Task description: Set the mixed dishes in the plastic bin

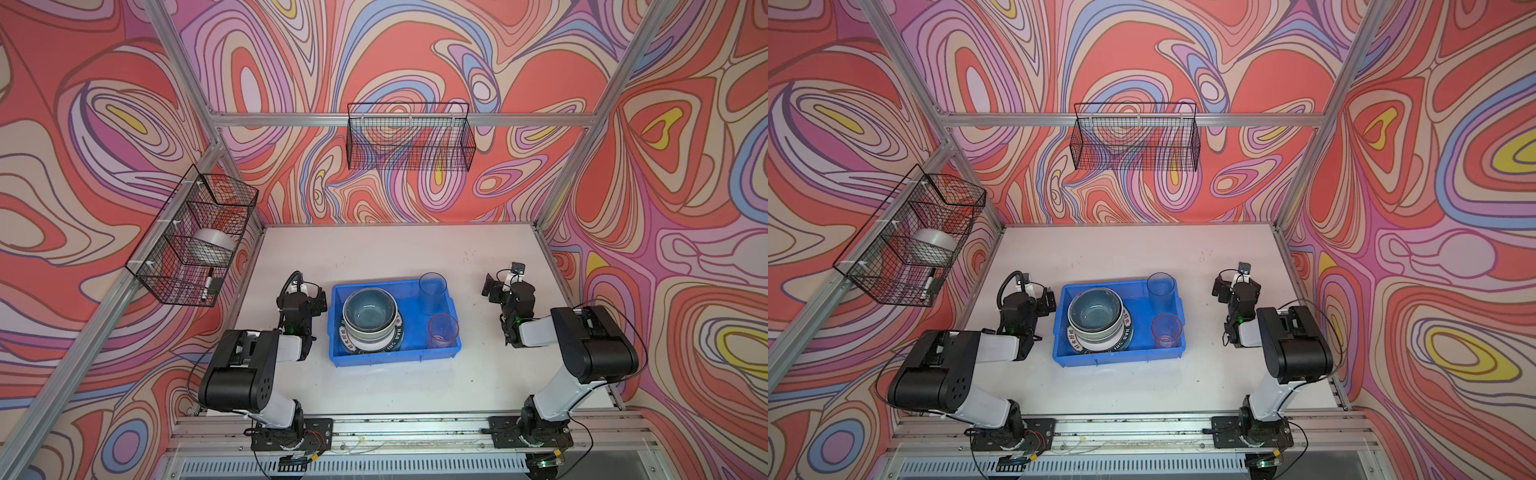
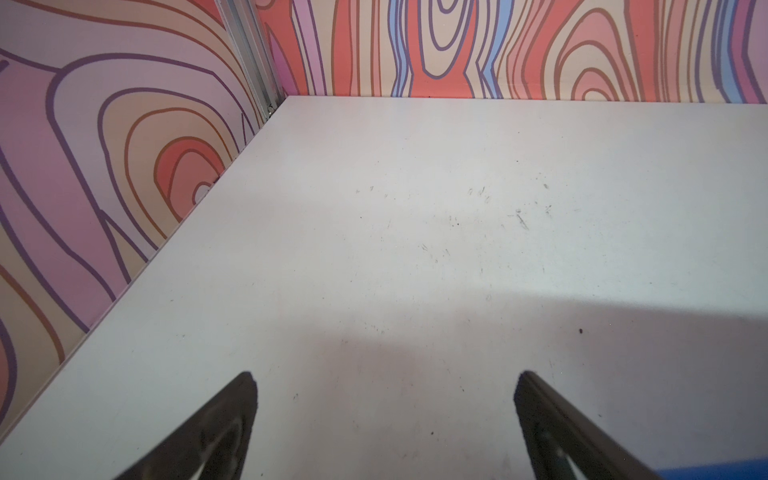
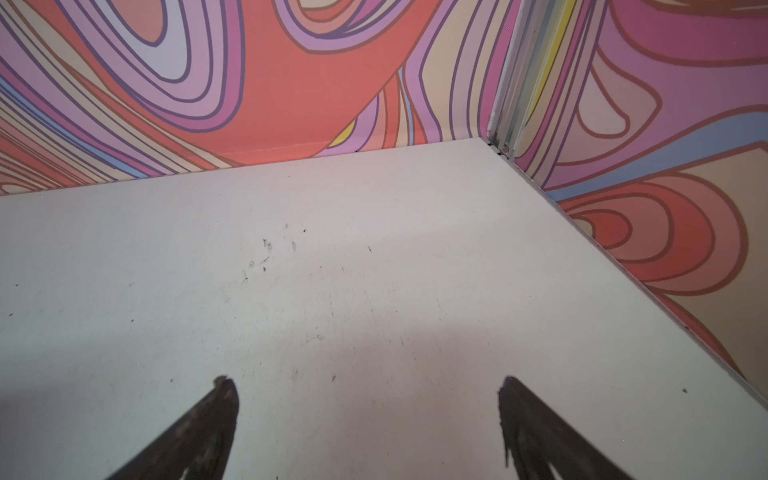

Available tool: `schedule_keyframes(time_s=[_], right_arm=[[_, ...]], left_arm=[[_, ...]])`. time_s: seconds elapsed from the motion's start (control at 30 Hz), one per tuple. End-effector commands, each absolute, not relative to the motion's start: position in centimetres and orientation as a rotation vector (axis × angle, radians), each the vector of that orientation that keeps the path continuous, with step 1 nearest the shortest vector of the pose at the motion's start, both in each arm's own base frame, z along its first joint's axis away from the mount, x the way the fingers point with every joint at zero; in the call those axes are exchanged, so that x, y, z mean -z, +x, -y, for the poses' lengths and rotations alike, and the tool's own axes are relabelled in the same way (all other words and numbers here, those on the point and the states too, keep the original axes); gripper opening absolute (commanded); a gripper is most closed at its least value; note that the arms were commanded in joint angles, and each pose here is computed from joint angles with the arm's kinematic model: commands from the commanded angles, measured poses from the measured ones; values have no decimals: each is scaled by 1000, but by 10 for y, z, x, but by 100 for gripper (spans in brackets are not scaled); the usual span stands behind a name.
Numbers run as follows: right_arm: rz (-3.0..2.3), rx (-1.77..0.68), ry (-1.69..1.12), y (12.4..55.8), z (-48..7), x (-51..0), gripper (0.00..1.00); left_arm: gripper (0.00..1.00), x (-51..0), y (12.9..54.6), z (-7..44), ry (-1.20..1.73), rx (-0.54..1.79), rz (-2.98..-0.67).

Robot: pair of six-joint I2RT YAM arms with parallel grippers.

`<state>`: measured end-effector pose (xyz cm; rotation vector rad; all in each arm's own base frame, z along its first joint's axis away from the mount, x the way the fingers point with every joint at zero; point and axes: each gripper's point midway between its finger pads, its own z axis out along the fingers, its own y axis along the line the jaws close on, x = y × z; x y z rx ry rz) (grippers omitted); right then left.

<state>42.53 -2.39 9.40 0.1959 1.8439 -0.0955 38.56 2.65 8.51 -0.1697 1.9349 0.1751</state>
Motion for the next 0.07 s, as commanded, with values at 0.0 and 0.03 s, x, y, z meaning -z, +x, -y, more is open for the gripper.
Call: schedule_keyframes(time_s=[0.0, 0.03], right_arm=[[-1837, 102, 188, 425, 26, -94, 98], [-1837, 102, 188, 424, 26, -94, 99]], left_arm=[[100, -91, 389, -29, -180, -174, -1909], [100, -91, 388, -28, -177, -174, -1906]])
